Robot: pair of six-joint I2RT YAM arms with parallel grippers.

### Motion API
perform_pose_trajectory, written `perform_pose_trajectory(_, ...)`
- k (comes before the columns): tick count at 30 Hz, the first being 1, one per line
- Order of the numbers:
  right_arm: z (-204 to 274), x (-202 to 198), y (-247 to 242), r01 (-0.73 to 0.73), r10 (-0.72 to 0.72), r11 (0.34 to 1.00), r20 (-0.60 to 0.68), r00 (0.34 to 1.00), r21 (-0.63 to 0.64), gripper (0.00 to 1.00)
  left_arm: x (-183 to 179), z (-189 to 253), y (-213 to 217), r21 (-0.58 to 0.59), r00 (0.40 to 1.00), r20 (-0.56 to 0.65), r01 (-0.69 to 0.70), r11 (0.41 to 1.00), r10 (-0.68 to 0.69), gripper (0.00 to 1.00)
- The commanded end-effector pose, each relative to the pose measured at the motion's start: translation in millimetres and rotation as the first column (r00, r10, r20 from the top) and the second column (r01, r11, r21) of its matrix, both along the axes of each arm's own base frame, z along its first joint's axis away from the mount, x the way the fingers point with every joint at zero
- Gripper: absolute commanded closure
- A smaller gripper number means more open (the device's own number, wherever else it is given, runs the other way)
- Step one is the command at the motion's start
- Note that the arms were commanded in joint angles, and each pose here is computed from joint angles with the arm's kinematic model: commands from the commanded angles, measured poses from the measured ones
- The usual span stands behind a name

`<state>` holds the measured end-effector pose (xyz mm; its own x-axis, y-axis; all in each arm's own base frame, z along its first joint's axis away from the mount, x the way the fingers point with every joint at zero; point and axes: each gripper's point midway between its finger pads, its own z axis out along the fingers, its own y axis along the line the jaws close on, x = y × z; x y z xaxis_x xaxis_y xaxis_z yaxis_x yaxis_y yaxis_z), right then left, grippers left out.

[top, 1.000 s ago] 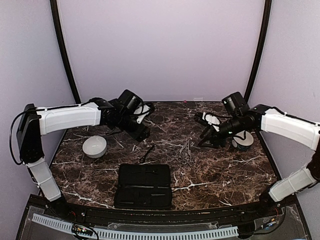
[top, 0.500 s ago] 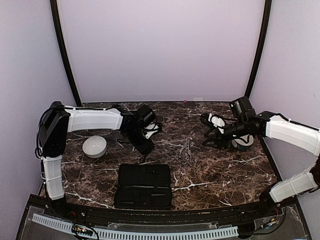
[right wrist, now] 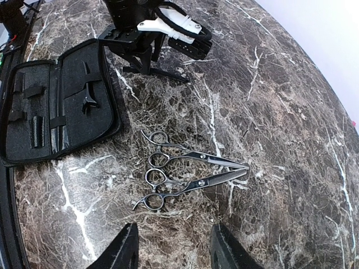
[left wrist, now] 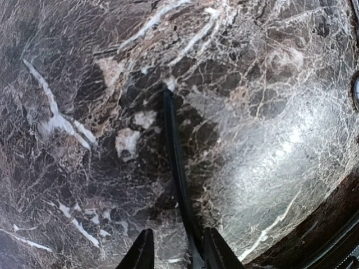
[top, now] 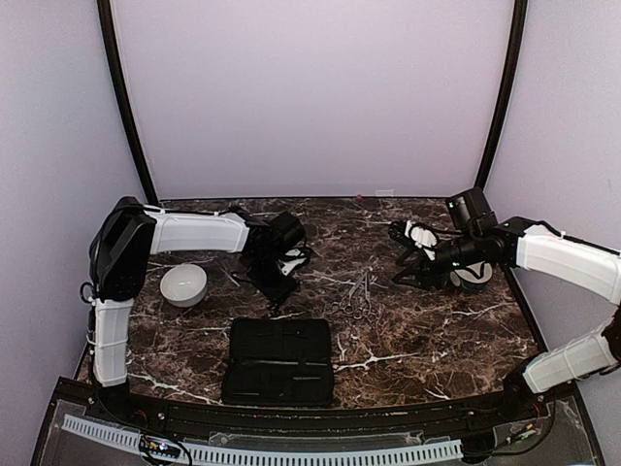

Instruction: Sort the hair-cutting tools

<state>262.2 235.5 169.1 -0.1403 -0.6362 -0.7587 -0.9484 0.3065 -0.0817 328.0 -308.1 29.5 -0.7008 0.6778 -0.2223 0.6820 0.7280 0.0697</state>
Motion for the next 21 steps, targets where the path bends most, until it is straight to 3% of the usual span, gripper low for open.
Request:
perform_pose_trajectory(1,-2.2,1.2,2.5,-0.019,0.019,1.0,0.008,1.0,0.004,0.56,-6.1,3.5,-2.1,-0.026,0.999,-0.05,-0.003,1.0,0.002,0.71)
perform_pose_trajectory(11,-13.8,-1.0,3.8,-0.038,0.038,0.999,-0.02,0.999,-0.01,0.56,-15.7,-7.0,2.2,-0.002,0.995,-0.097,0.03,1.0,-0.031,0.84)
perform_pose_trajectory(14,-16.4,-1.4,4.4,-0.04,0.039,0.999,-0.036,0.999,-0.013,0.56,-15.1,-4.1,0.2,-0.007,0.994,-0.096,0.052,0.999,-0.053,0.93)
perform_pose_trajectory(16,-16.2,-2.1,5.3,-0.039,0.039,0.999,-0.039,0.998,-0.002,0.56,-10.4,8.9,-1.1,-0.01,0.996,-0.071,0.06,0.998,-0.06,1.0)
perform_pose_trajectory(21,-3.7,7.7,18.1,0.023,-0.018,0.998,-0.066,0.998,0.061,0.57,1.8,63.9,-7.7,-0.146,0.995,0.095,0.043,0.988,-0.029,1.0)
